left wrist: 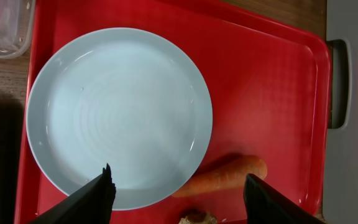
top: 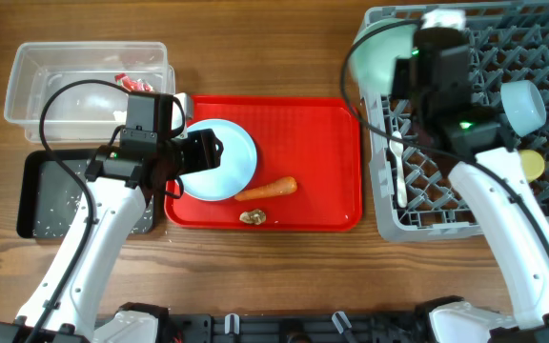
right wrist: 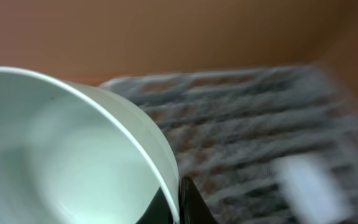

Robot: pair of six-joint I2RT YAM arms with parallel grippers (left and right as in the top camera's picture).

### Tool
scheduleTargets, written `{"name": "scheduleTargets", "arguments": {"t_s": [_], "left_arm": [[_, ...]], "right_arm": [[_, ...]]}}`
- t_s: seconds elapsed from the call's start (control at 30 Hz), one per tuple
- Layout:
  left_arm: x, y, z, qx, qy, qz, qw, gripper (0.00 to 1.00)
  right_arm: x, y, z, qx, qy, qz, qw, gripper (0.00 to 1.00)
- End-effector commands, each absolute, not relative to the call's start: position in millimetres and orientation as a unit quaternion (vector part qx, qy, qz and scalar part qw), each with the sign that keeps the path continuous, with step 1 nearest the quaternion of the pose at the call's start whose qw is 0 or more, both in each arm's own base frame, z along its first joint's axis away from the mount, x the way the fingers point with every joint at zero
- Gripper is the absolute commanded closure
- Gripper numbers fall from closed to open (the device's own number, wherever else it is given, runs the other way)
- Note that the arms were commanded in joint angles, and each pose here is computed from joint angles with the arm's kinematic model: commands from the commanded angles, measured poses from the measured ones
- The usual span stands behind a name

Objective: Sort waste into correct bins and load items into the dishwasher rack
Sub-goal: 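Lower the green bowl into the rack and open the right gripper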

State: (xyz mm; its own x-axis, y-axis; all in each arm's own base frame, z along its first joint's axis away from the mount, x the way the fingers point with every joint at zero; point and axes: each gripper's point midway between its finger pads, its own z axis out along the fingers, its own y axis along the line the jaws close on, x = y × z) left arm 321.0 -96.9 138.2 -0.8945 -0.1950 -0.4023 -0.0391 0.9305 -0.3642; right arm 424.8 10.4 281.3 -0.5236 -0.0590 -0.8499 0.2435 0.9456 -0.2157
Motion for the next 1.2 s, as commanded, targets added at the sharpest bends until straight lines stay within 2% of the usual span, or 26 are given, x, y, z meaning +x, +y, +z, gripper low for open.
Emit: {"name": "scheduleTargets", "arguments": {"t_s": [0.0,0.23,0.37,0.77,1.17], "left_arm": [[324,-95,146,-0.065,0.954,-0.177,0.232,0.32],[324,-95,146,-0.065,0.954,-0.177,0.232,0.32],[324,-95,146,-0.065,0.954,-0.177,0.232,0.32],[324,-95,146,-0.065,0.954,-0.178,0.232,0.32],[324,-95,146,-0.065,0.954,-0.178,0.232,0.30]], "right_arm": [[413,-67,314,0.091,0.808,-0.351,0.465,0.96],[414,-127,349,0.148,0.745,-0.449,0.470,0.96],[422,-150,347,0.152,0.732,-0.482,0.456,0.96],[444,-225,258,0.167,0.731,-0.576,0.326,0.96],[473,-218,168,0.114,0.765,-0.572,0.273,0.96]]}}
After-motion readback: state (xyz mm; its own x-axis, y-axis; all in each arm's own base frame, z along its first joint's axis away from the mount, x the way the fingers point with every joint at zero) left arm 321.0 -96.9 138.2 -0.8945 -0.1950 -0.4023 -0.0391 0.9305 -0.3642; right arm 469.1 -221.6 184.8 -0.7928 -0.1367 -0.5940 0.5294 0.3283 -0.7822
